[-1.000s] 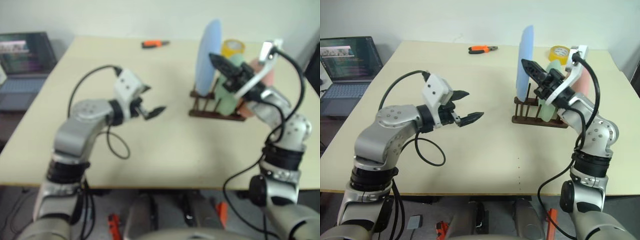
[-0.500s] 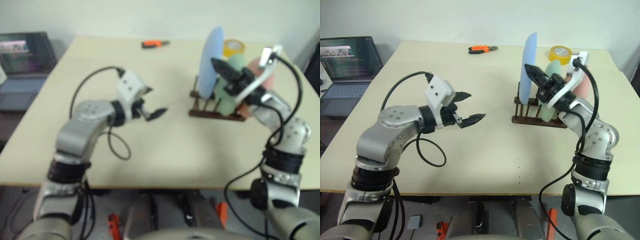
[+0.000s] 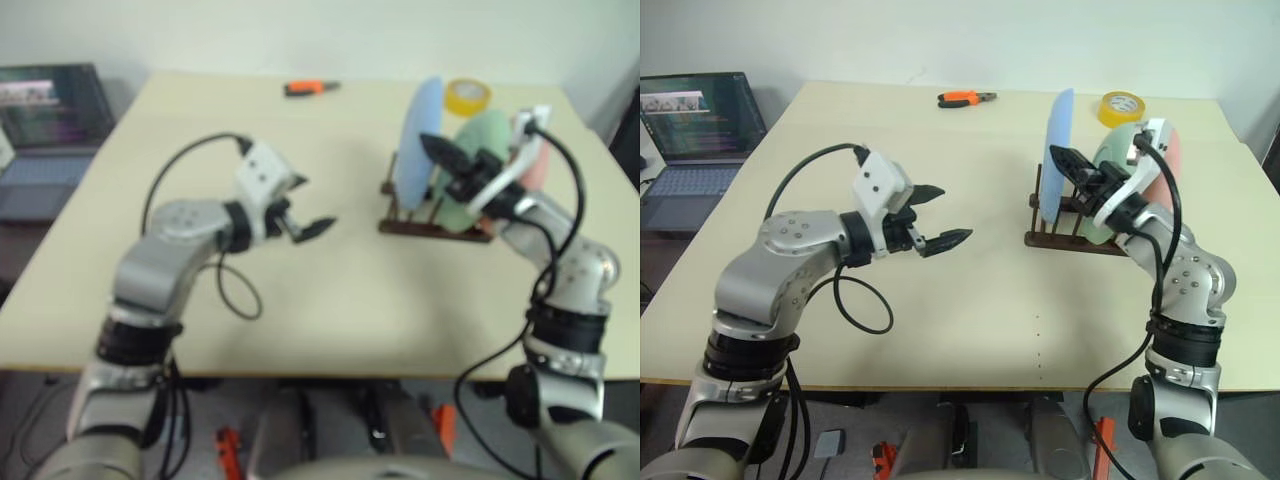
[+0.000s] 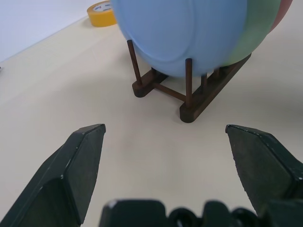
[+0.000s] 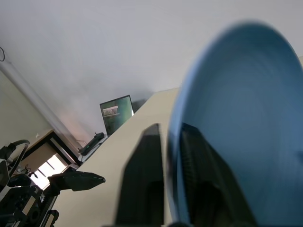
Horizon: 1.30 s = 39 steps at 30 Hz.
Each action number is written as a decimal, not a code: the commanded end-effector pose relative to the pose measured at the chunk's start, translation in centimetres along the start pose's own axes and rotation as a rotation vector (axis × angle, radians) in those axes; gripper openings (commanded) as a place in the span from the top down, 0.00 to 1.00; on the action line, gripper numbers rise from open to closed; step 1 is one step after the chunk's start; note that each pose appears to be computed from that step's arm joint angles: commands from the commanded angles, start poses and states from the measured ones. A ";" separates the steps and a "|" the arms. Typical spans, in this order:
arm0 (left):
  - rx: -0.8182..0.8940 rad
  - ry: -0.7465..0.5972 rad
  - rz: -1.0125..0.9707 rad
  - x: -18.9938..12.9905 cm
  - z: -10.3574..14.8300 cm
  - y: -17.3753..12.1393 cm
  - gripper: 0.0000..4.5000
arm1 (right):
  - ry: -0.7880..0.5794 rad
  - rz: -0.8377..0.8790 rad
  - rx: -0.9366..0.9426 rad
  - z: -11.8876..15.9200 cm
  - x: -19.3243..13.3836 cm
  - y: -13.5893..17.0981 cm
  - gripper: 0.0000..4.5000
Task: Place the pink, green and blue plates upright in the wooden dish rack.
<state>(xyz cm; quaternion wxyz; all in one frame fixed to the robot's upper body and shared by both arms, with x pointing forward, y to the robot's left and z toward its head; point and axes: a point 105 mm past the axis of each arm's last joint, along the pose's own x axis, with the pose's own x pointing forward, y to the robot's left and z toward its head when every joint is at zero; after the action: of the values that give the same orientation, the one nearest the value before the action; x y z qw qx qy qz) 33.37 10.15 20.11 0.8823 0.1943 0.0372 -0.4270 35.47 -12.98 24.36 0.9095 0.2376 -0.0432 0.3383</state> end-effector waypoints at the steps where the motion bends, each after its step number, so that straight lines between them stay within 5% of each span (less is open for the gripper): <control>1: 0.049 -0.036 0.004 -0.2 1.4 0.1 0.00 | -0.036 0.021 -0.036 1.0 -0.1 0.5 0.63; 5: 0.049 -0.034 0.001 -0.1 1.3 0.0 0.00 | -0.025 0.022 -0.050 0.8 -0.1 0.6 0.34; 7: 0.050 -0.034 -0.002 0.0 1.3 -0.1 0.00 | -0.024 0.022 -0.065 0.9 -0.1 0.6 0.29; 14: 0.066 -0.030 -0.003 0.0 1.3 -0.1 0.00 | -0.005 0.097 -0.211 2.7 -0.4 2.2 0.29; 22: 0.090 -0.030 0.011 -2.9 1.6 1.0 0.00 | 0.227 0.287 -0.551 6.1 -5.3 4.0 0.29; 31: 0.070 0.037 0.018 -8.4 -0.5 3.3 0.00 | 0.508 0.003 -0.551 8.3 -17.0 -8.0 0.29; 39: 0.010 0.112 0.087 -13.0 -2.8 6.7 0.00 | 0.539 -0.054 -0.508 8.2 -19.0 -11.5 0.29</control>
<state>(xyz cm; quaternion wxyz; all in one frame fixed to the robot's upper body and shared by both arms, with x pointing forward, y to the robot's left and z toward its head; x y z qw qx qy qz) 30.85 23.10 21.23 0.8894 0.2127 0.0934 -0.3937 28.83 -35.78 21.63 0.9309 -0.0716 0.1340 0.3321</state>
